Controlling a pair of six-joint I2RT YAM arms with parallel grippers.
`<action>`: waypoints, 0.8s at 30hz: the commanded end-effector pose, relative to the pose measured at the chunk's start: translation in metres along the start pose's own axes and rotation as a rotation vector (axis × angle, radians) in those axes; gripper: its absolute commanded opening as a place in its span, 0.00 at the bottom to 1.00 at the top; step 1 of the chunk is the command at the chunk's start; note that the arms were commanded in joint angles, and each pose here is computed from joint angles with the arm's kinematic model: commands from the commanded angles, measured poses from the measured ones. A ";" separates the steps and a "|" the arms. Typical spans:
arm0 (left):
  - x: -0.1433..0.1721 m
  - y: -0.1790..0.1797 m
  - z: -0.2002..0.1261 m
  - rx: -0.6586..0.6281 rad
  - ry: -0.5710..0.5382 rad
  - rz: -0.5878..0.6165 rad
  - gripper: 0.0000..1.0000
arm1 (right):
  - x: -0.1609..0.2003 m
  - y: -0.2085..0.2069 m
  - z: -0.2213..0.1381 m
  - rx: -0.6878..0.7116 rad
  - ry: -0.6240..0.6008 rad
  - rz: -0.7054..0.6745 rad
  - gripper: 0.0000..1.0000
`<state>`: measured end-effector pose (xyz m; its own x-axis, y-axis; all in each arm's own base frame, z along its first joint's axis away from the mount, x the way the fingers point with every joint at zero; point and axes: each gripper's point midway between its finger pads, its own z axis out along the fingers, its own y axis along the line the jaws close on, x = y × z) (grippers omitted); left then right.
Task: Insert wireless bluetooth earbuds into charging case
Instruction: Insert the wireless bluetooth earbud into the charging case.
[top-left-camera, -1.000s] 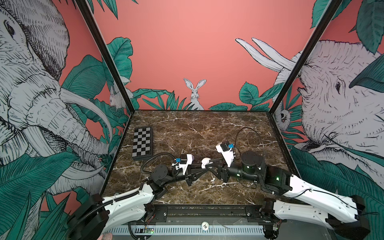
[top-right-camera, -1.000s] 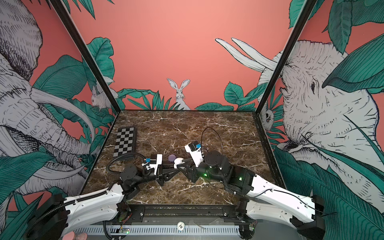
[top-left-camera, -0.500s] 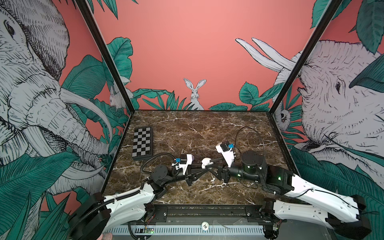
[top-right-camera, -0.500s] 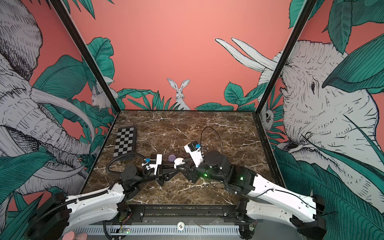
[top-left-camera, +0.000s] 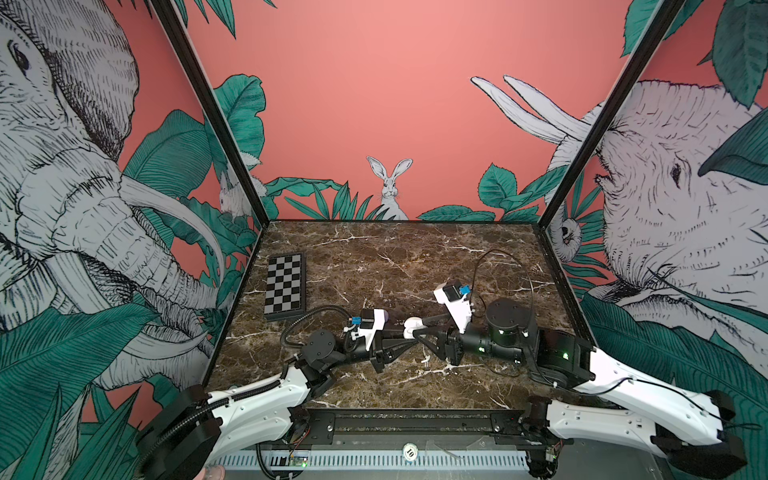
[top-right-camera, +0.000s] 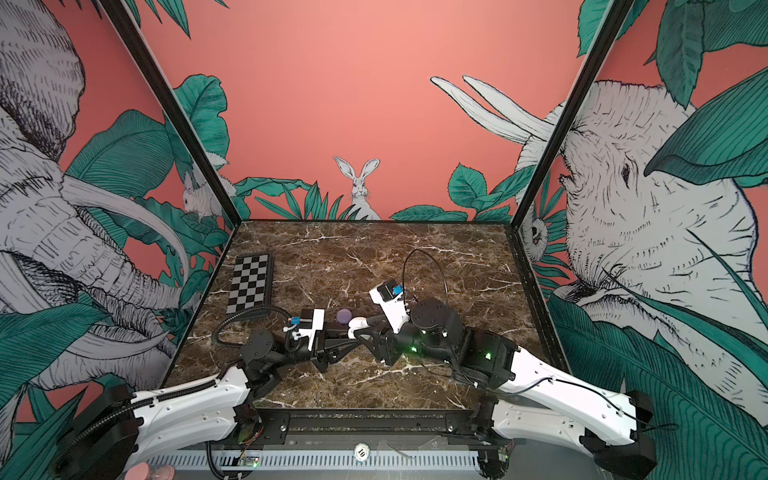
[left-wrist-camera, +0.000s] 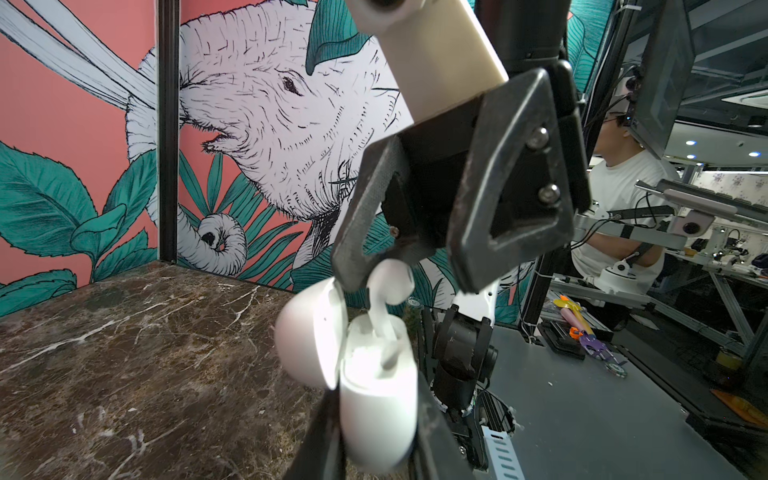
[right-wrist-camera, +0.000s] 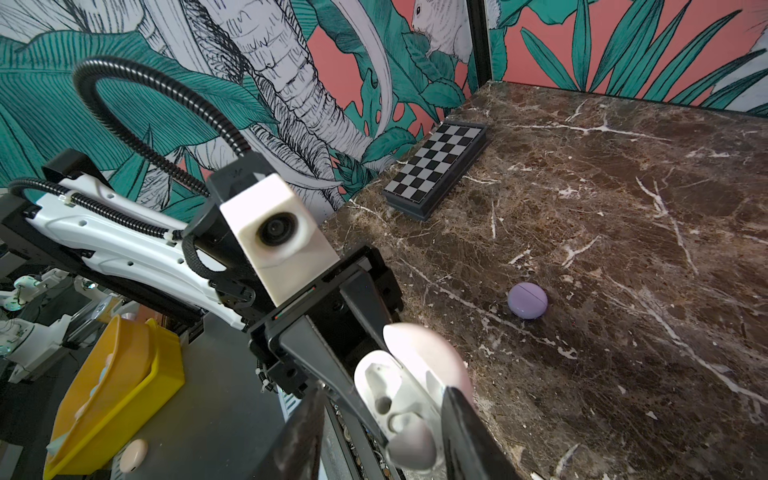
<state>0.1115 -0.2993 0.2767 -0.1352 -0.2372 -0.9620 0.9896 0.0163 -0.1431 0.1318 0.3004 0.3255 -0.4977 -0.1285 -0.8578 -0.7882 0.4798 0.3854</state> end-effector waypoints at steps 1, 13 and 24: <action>-0.014 -0.014 -0.001 0.058 -0.036 0.046 0.00 | -0.017 0.001 -0.012 0.017 -0.057 -0.014 0.47; -0.016 -0.016 -0.003 0.053 -0.037 0.065 0.00 | -0.005 0.011 -0.031 -0.050 -0.017 0.024 0.49; -0.015 -0.015 -0.003 0.049 -0.035 0.071 0.00 | 0.001 0.015 -0.035 -0.092 -0.015 0.058 0.48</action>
<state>0.1027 -0.2950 0.2841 -0.0968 -0.2470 -0.9642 0.9951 -0.0036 -0.0990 0.1081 0.2715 0.3446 -0.5233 -0.1028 -0.8459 -0.7916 0.4261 0.4379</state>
